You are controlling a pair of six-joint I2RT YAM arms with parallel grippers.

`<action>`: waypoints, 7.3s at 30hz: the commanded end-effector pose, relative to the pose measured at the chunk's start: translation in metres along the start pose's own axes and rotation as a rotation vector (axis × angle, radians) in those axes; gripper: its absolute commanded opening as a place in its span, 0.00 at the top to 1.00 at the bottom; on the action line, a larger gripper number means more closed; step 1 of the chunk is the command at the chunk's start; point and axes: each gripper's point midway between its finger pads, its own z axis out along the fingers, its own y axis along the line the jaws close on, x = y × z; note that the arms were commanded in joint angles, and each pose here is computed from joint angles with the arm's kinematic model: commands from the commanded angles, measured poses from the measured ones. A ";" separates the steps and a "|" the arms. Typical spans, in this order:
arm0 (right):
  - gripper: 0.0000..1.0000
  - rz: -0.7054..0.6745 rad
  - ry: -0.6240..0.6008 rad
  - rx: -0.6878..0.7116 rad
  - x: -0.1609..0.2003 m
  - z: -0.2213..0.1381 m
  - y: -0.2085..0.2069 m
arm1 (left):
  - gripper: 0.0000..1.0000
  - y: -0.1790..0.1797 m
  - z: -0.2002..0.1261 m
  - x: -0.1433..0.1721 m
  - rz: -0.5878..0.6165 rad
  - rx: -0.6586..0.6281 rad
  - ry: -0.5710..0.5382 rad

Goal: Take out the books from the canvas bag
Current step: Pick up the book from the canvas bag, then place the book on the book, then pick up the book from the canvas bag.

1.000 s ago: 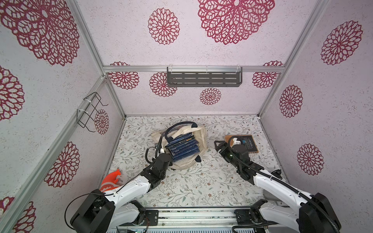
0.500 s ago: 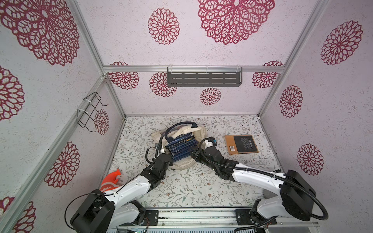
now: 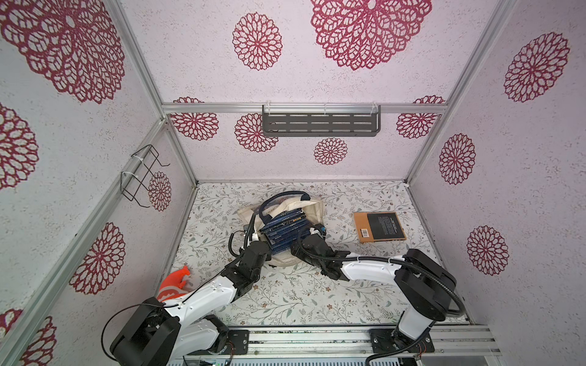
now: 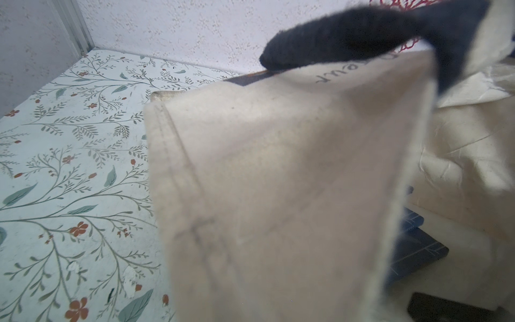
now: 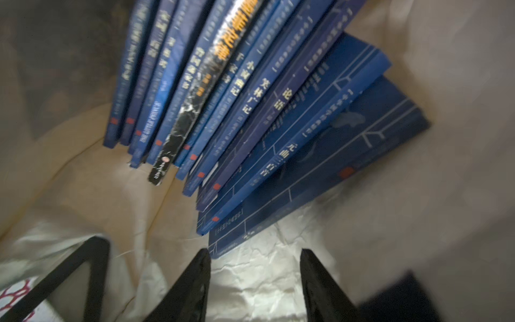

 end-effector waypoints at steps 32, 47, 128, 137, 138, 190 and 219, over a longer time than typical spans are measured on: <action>0.95 -0.030 -0.186 0.033 -0.042 0.049 0.000 | 1.00 -0.006 -0.001 -0.003 0.018 0.013 0.000; 1.00 -0.005 -0.154 -0.127 -0.045 -0.018 0.033 | 1.00 -0.009 0.001 0.000 0.025 0.014 0.015; 1.00 0.302 -0.711 -0.070 -0.256 -0.201 -0.153 | 1.00 -0.012 0.000 -0.001 0.045 0.003 0.009; 1.00 0.412 -0.738 0.018 -0.263 -0.168 -0.211 | 1.00 -0.012 -0.001 -0.001 0.051 0.003 0.009; 1.00 0.427 -0.734 0.033 -0.261 -0.162 -0.219 | 1.00 -0.013 -0.001 -0.001 0.051 0.004 0.009; 0.01 0.460 -0.418 0.294 -0.239 -0.098 -0.271 | 1.00 -0.021 -0.002 -0.001 0.087 0.011 0.006; 0.32 0.034 -0.185 -0.155 -0.078 -0.083 0.017 | 1.00 -0.035 -0.008 -0.002 0.117 0.077 -0.016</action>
